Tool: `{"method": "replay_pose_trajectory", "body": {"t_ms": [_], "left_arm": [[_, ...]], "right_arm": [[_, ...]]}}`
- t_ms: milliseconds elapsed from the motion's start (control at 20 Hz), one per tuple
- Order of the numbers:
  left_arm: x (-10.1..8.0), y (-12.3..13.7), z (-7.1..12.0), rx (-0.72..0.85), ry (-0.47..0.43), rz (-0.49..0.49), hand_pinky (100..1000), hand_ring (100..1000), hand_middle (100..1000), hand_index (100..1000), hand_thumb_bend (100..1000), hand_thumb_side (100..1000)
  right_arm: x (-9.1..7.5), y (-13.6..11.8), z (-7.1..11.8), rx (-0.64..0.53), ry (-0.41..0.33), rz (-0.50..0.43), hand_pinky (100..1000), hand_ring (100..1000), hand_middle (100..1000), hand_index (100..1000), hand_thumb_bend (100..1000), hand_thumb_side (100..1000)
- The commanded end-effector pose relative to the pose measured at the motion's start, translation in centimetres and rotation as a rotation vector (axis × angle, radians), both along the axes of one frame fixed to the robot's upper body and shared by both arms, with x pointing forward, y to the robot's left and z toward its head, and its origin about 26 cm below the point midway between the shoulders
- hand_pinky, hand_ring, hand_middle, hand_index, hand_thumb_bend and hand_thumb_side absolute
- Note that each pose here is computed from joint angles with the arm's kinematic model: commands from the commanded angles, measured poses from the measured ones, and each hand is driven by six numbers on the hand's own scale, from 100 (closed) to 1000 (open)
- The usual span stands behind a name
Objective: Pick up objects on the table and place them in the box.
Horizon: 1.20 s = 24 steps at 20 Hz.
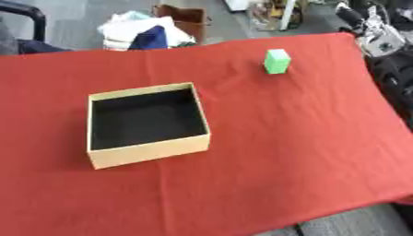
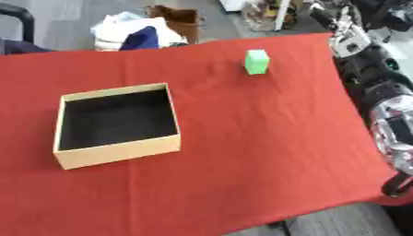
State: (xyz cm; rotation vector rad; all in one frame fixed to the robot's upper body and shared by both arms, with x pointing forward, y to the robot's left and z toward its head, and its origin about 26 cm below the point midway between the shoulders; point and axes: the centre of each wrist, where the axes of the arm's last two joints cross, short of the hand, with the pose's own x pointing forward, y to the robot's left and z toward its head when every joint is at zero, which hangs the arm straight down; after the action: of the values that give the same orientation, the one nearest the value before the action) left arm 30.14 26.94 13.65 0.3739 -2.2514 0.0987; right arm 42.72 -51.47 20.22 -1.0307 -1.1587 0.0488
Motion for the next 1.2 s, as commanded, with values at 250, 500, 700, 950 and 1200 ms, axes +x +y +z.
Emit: {"method": "replay_pose_trajectory", "body": {"t_ms": [250, 500, 700, 950, 1200], "left_arm": [[0.0, 0.1, 0.8, 0.017, -0.025, -0.006, 638, 815, 632, 710, 100, 124], [0.0, 0.1, 0.8, 0.016, -0.025, -0.007, 638, 815, 631, 710, 100, 123], [0.0, 0.1, 0.8, 0.015, -0.024, -0.008, 637, 815, 631, 710, 100, 123], [0.0, 0.1, 0.7, 0.014, -0.023, -0.008, 637, 816, 631, 710, 100, 122], [0.0, 0.1, 0.7, 0.015, -0.021, -0.008, 637, 816, 632, 710, 100, 121]], "right_arm": [[0.0, 0.0, 1.8, -0.104, 0.179, 0.084, 740, 805, 921, 1000, 100, 595], [0.3, 0.5, 2.0, -0.142, 0.289, 0.145, 767, 833, 956, 1000, 100, 500], [0.5, 0.9, 2.4, -0.18, 0.317, 0.169, 775, 841, 972, 1000, 100, 425], [0.9, 1.7, 2.6, -0.24, 0.365, 0.211, 795, 870, 992, 1000, 100, 309], [1.4, 2.8, 3.1, -0.308, 0.429, 0.268, 810, 888, 1000, 1000, 100, 172]]}}
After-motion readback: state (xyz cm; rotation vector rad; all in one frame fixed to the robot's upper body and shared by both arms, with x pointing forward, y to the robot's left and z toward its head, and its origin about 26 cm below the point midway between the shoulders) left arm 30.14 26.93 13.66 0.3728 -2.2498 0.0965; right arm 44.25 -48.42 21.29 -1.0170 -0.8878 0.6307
